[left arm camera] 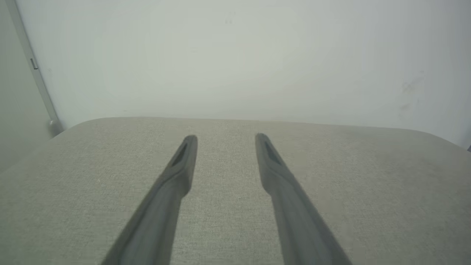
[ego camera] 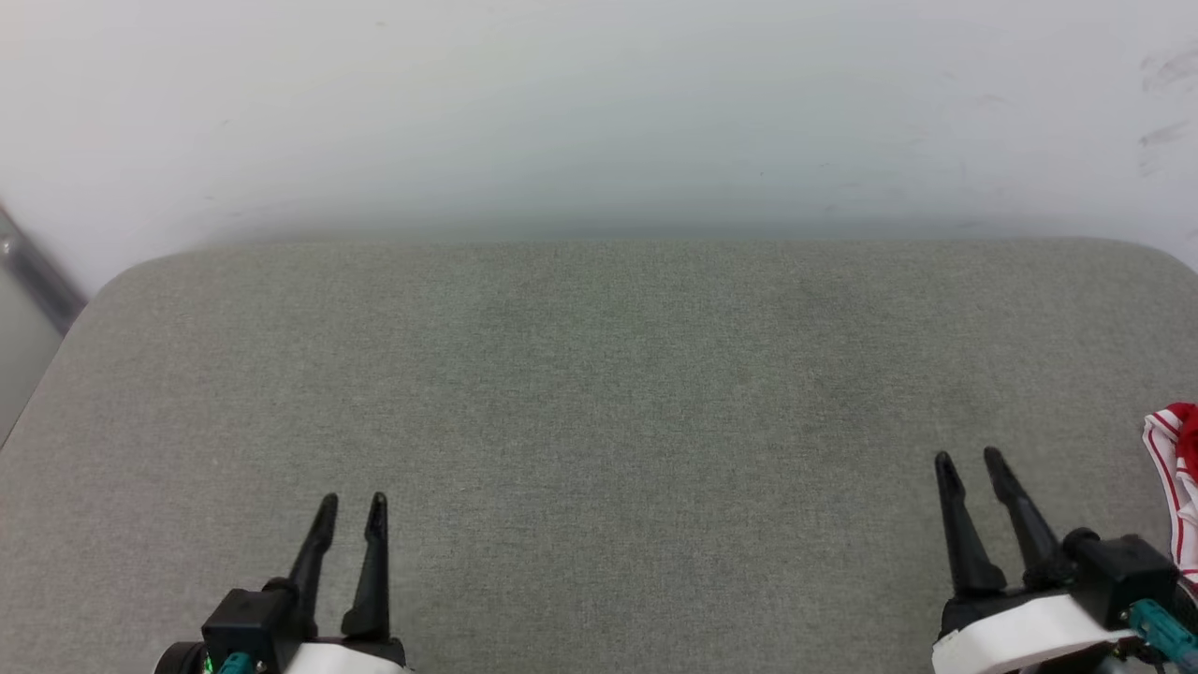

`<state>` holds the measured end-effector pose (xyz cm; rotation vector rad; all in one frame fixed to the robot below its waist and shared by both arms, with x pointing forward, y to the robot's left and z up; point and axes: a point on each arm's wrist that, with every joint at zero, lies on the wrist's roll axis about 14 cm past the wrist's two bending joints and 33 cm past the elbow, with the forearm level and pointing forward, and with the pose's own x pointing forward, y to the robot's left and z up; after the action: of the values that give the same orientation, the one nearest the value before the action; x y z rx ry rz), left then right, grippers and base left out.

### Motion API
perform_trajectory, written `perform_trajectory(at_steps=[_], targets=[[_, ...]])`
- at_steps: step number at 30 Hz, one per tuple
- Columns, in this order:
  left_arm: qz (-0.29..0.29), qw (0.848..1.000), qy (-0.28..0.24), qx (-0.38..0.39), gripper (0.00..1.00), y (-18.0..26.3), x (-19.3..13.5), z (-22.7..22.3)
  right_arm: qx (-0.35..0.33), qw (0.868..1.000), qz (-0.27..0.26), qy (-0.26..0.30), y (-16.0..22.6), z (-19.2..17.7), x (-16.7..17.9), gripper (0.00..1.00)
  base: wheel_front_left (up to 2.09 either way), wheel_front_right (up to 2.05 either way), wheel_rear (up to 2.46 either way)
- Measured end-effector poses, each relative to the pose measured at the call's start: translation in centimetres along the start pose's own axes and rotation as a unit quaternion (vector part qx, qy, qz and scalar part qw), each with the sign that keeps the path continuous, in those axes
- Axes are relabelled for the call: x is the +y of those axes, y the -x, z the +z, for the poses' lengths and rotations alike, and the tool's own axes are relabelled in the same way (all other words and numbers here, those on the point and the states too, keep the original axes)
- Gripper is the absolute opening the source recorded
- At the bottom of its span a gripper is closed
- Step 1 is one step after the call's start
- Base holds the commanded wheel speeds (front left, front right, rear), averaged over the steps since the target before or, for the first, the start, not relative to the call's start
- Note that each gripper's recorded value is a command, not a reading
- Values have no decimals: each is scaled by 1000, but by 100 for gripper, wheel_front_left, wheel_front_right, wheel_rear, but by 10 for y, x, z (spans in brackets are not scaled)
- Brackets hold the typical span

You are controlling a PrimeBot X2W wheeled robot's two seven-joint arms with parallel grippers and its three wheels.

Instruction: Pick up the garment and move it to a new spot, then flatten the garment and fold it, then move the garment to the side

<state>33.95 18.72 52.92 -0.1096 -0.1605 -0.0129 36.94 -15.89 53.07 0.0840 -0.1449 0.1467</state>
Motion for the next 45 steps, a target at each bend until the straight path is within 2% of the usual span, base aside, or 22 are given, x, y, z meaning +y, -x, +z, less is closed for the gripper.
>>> perform_trajectory(at_steps=[4, 19, 34, 45], targets=[[7, 999, 9, 30, 0, 8, 3, -17, 33, 999, -7, -9, 10, -20, -3, 0, 0, 0, 0], [45, 987, 144, 54, 0, 3, 14, -28, 48, 987, -54, -145, 11, -27, -18, 0, 0, 0, 0], [69, 961, 259, 63, 0, -5, 21, -32, 49, 960, -82, -262, 7, -29, -27, 0, 0, 0, 0], [76, 938, 331, 66, 0, -11, 22, -34, 49, 935, -97, -336, 6, -31, -32, 0, 0, 0, 0]])
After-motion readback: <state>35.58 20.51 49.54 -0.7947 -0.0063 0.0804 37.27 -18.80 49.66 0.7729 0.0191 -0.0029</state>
